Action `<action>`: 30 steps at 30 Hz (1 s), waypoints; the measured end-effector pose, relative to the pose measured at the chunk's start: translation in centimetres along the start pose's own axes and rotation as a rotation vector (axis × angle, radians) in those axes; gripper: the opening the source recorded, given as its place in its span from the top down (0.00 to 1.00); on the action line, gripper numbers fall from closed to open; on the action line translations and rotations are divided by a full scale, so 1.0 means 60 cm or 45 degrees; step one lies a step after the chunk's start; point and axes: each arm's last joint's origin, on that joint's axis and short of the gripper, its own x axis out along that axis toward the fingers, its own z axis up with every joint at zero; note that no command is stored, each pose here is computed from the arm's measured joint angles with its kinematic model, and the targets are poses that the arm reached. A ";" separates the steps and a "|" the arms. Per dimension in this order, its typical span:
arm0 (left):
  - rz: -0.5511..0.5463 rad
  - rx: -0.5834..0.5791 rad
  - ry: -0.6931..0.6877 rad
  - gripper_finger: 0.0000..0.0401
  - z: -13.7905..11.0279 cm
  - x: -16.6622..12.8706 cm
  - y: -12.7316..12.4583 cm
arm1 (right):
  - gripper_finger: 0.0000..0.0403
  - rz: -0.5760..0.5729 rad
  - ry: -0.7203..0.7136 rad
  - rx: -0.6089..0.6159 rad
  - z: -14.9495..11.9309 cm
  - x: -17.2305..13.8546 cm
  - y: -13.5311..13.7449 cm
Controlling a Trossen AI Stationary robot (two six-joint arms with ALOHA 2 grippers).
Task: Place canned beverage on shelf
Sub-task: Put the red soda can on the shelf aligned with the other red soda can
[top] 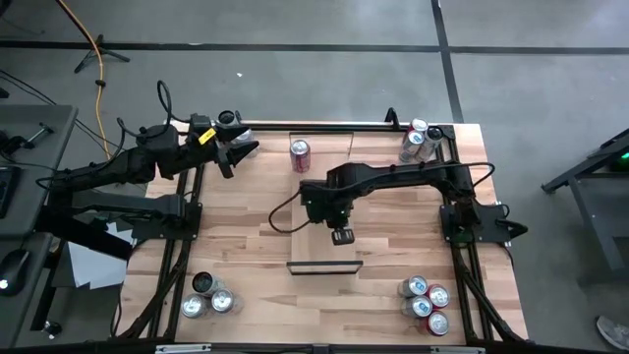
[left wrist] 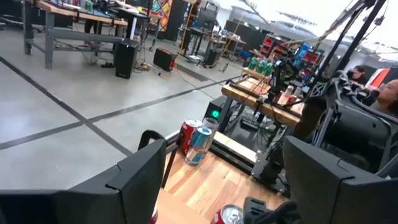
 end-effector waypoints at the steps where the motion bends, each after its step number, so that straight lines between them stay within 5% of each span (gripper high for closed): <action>1: 0.001 0.001 0.003 0.33 0.000 0.000 0.000 | 0.99 -0.026 0.018 0.016 -0.005 0.003 -0.001; 11: 0.006 0.034 0.007 0.33 -0.001 0.000 0.001 | 1.00 -0.123 -0.223 0.155 -0.090 -0.024 0.013; 17: 0.006 0.043 0.009 0.33 -0.001 0.000 0.001 | 1.00 -0.196 -0.347 0.140 -0.082 -0.022 0.010; 23: -0.002 0.229 0.080 0.33 -0.012 0.001 0.003 | 1.00 -0.308 -0.361 0.150 -0.073 -0.010 0.000; 27: -0.001 0.259 0.171 0.42 -0.023 0.001 0.006 | 1.00 -0.355 -0.328 0.157 -0.074 -0.005 -0.003; 30: 0.029 0.285 0.256 0.58 -0.034 0.002 0.010 | 1.00 -0.371 -0.330 0.159 -0.074 -0.005 -0.004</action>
